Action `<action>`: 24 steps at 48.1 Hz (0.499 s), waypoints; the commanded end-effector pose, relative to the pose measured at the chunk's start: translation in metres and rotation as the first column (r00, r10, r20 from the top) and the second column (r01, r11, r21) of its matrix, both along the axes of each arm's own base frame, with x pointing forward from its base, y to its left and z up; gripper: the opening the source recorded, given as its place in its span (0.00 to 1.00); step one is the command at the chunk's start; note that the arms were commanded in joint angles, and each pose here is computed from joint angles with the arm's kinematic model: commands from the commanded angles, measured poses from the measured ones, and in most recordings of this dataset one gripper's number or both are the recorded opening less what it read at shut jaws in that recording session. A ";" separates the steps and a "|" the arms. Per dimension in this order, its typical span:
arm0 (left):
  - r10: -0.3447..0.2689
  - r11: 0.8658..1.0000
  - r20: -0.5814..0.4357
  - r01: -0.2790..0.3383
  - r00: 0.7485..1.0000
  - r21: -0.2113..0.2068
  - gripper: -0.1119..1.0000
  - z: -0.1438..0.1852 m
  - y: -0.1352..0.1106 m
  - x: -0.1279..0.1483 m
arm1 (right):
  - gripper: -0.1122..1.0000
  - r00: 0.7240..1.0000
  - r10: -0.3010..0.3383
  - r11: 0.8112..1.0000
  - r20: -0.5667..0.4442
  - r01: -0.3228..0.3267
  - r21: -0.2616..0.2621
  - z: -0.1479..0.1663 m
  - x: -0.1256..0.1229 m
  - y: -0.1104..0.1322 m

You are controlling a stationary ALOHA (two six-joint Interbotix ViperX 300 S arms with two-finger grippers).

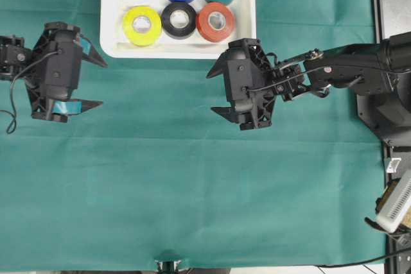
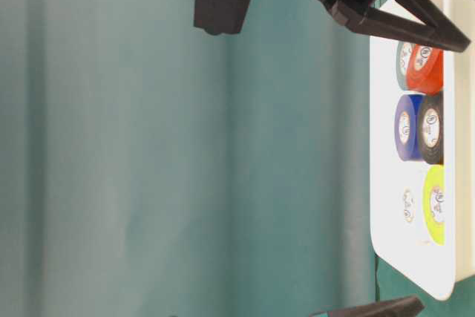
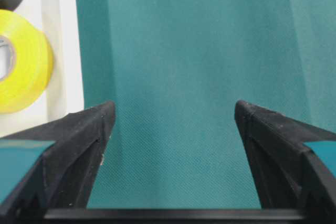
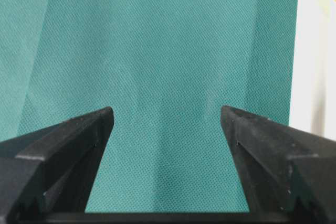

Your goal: Put the tape alternately from left to right into the white case.

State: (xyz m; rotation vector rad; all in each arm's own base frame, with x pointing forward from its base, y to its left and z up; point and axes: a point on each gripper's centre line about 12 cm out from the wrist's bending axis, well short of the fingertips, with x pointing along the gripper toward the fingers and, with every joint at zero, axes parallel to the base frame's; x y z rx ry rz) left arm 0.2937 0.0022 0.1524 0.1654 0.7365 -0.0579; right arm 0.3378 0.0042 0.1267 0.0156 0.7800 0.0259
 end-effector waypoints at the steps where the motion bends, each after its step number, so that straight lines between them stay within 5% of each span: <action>1: -0.001 1.000 0.057 0.001 0.998 -0.003 0.95 0.009 -0.001 0.001 | 0.88 0.999 0.004 1.000 0.041 -0.005 0.006 0.011 0.007 0.002; 24: 0.000 1.000 0.084 0.001 0.996 -0.002 0.95 0.010 -0.001 -0.013 | 0.88 0.999 0.008 1.000 0.048 -0.009 0.012 0.011 0.007 0.002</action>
